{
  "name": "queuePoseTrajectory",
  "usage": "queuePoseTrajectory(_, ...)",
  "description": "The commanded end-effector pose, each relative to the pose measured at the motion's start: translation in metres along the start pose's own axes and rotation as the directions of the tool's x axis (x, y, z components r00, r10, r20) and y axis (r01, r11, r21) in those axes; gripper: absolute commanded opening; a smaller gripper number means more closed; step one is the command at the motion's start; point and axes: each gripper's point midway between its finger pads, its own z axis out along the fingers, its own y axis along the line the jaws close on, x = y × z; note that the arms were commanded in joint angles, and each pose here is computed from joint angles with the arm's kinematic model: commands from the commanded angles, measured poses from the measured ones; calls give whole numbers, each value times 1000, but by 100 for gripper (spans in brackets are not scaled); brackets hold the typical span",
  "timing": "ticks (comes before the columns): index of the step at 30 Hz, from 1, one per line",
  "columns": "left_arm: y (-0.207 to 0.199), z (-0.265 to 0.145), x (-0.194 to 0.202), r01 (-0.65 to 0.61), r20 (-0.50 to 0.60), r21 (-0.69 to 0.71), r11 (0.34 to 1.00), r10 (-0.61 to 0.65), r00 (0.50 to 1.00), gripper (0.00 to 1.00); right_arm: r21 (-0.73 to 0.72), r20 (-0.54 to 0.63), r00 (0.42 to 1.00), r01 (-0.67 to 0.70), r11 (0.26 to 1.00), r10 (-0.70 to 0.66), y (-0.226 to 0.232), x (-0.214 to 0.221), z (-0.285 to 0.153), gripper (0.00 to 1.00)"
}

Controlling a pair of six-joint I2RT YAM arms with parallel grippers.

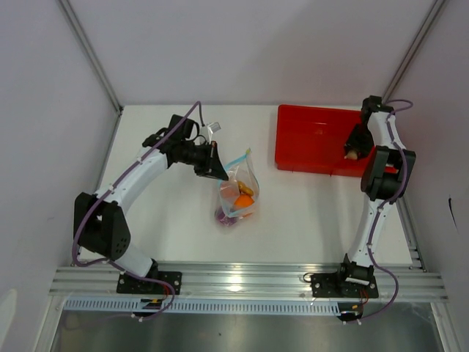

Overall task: Place the food in the zip-top bag and seal the zipper
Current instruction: Pick up the fake vegetable from the bin, then place the fake vegetable in the zipper food storage bag.

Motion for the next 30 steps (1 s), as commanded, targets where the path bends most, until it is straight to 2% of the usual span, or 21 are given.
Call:
queuePoseTrajectory(1,-8,-9,-4,9,39,5,1000,-9,999,1,-107,69,996,-47,993,55,19,-26,-29,32)
queuePoseTrajectory(5,-11,-10,-6,22,39,12,1000,-23,999,1,-218,126,990,-28,976,56,47,-36,-66,32)
queuePoseTrajectory(10,-4,-13,-3,39,15,-44,998,-38,999,1,-333,197,980,34,942,34,78,-33,-121,32)
queuePoseTrajectory(17,-1,-8,1,73,12,-41,996,-72,997,1,-409,254,966,148,900,-44,113,-2,-174,32)
queuePoseTrajectory(22,-4,-8,-3,120,30,-34,992,-119,992,0,-455,281,945,284,844,-167,151,42,-204,31)
queuePoseTrajectory(26,-8,-9,-6,131,25,-28,991,-130,991,1,-466,326,905,407,786,-275,175,80,-230,31)
queuePoseTrajectory(30,-4,-11,-10,128,31,-65,990,-126,992,0,-523,408,842,533,666,-353,204,129,-270,31)
